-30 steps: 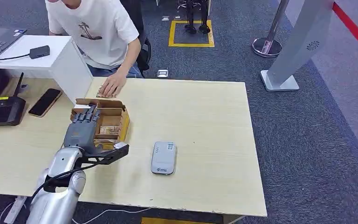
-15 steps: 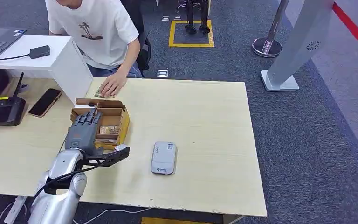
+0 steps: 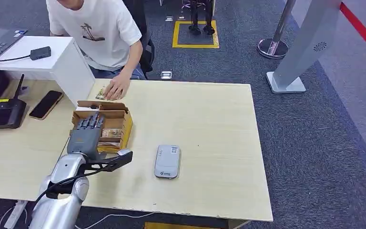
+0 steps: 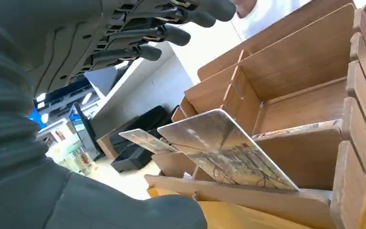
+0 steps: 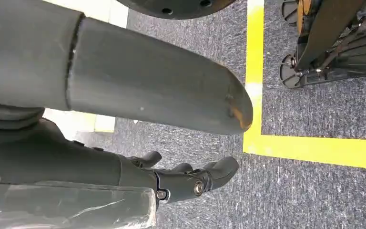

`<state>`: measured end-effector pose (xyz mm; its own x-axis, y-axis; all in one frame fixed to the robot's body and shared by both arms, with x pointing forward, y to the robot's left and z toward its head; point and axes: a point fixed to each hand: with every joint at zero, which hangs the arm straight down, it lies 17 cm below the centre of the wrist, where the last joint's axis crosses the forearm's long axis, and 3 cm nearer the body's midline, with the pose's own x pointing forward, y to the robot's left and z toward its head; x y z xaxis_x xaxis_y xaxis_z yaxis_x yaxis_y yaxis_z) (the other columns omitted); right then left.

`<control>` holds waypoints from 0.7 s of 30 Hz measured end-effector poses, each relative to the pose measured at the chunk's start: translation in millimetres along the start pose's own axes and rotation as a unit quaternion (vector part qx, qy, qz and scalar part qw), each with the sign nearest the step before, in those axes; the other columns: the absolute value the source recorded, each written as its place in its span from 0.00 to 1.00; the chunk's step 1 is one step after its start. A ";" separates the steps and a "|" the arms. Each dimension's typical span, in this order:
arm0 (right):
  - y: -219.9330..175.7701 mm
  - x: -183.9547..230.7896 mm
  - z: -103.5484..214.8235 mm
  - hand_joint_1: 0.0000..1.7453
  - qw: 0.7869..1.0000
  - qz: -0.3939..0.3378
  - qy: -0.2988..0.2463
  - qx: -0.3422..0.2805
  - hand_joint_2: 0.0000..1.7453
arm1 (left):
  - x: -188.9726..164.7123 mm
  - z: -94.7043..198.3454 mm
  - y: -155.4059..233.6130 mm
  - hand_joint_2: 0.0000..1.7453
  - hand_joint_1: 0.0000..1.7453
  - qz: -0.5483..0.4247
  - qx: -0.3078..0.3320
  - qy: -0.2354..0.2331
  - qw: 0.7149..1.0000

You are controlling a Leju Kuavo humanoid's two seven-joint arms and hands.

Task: Pass the card to the sensor for recognition and then transmit it.

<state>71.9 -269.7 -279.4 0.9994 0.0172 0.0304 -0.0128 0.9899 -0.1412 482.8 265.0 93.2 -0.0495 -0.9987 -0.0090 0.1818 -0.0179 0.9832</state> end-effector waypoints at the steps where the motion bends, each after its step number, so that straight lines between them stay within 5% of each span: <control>1: 0.0 0.0 0.0 0.00 1.000 0.000 0.000 0.000 0.00 | -0.1 0.0 -0.8 1.00 0.00 0.000 -0.001 0.000 1.000; 10: -0.1 0.0 0.0 0.00 1.000 0.000 0.000 0.000 0.00 | -0.5 -0.3 -7.8 1.00 0.00 -0.001 -0.010 0.001 1.000; 11: -0.2 0.0 0.0 0.00 1.000 0.000 0.000 0.000 0.00 | -0.5 -0.3 -7.8 1.00 0.32 -0.001 -0.010 0.001 1.000; 12: -0.3 0.0 -0.1 0.00 1.000 0.000 0.000 0.000 0.00 | -0.6 -0.3 -7.6 1.00 1.00 -0.001 -0.010 0.001 1.000; 21: -0.3 -1.1 -0.1 0.00 1.000 -0.001 0.003 0.000 0.00 | 1.6 -0.7 -4.7 1.00 1.00 0.001 -0.002 0.000 1.000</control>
<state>70.8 -270.0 -279.5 0.9996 0.0147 0.0243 -0.0112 0.9901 -0.1402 482.5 263.5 88.5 -0.0482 -0.9988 -0.0065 0.1858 -0.0154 0.9825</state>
